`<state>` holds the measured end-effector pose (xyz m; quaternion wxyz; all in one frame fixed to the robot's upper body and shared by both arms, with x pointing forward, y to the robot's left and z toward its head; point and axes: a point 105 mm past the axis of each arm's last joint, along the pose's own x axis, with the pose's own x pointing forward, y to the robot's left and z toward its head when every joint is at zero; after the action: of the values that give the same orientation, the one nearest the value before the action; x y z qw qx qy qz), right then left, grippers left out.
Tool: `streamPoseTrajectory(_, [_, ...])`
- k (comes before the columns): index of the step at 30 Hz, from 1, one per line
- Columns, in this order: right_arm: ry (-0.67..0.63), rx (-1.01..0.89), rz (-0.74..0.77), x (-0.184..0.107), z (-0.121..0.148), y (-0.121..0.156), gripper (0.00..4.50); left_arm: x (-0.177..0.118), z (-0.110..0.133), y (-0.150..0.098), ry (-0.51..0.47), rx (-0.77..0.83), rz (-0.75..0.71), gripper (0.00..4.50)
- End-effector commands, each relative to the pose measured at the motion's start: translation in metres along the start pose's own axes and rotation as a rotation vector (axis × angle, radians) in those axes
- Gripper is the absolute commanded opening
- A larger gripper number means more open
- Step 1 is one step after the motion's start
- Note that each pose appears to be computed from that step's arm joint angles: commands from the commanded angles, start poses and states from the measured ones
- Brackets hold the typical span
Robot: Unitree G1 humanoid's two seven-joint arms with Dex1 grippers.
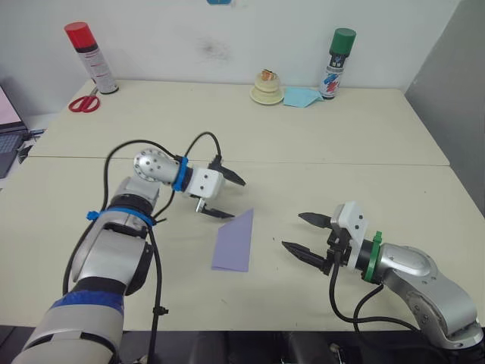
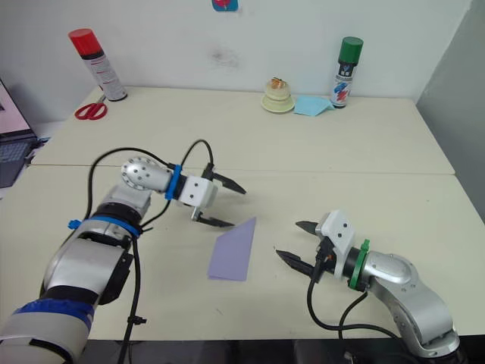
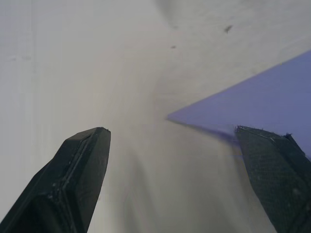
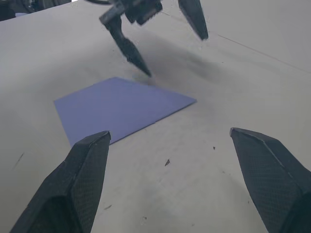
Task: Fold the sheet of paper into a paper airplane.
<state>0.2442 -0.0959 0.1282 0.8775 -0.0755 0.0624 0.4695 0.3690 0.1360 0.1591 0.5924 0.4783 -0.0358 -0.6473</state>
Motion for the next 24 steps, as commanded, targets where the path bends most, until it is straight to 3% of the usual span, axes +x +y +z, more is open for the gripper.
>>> streamPoseTrajectory(1, [-0.051,-0.034,0.008,-0.003,0.014,0.006,4.08,-0.008,-0.005,-0.008,0.016,0.004,-0.017,4.49])
streamPoseTrajectory(13, [-0.069,-0.024,-0.008,0.001,0.020,0.003,4.08,0.021,0.002,-0.016,-0.035,0.071,-0.048,4.49])
streamPoseTrajectory(24, [-0.079,0.009,-0.063,-0.001,0.022,-0.005,4.08,0.027,0.009,-0.020,-0.054,0.147,-0.099,4.49])
